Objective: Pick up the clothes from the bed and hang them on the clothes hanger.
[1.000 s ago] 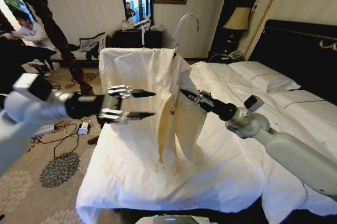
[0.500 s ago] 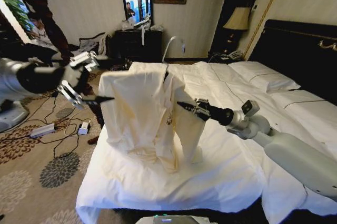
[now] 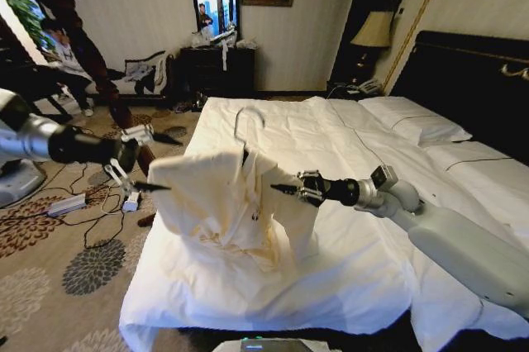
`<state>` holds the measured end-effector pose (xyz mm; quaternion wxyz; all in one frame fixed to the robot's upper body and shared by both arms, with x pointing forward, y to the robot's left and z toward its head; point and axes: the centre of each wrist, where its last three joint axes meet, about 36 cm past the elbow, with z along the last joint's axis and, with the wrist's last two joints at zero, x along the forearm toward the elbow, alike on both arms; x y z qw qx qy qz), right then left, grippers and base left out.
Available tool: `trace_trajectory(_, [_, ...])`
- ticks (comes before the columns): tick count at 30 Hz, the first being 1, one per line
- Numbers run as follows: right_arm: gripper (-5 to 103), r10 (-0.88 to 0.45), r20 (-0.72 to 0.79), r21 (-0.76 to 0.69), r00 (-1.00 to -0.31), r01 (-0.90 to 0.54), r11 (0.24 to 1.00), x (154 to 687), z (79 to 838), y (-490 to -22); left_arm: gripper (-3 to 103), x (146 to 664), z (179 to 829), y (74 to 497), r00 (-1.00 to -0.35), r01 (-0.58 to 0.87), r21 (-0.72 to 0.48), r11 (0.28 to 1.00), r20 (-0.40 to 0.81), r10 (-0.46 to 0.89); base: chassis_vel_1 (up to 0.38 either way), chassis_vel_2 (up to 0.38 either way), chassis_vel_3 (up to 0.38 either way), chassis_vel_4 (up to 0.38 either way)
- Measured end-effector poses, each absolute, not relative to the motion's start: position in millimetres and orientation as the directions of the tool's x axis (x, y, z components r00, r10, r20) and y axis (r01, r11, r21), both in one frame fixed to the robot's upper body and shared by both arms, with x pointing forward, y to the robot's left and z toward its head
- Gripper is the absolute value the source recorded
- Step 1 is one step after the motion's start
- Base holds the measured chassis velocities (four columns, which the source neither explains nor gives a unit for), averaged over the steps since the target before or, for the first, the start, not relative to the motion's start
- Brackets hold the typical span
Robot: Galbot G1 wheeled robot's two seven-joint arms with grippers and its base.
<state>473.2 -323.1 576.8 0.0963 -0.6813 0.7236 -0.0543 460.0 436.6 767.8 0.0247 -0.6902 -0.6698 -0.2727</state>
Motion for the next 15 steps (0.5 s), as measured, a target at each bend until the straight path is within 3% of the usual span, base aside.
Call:
trace_trajectory(7, [18,-0.998,-0.057,-0.219,-0.032,-0.975,0.044,471,578,-318,102,463,746,425,-0.018,0.950,0.287,-0.127,0.454,0.891,0.000,0.000,0.000,0.000])
trace_trajectory(12, [18,-0.998,-0.059,-0.225,-0.012,-0.974,0.025,470,581,-313,95,464,736,418,-0.009,0.956,0.264,-0.131,0.471,0.882,0.000,0.000,0.000,0.000])
trace_trajectory(15, [18,-0.998,-0.057,-0.231,0.000,-0.973,0.013,468,583,-309,85,464,732,413,-0.003,0.957,0.257,-0.135,0.474,0.881,0.000,0.000,0.000,0.000])
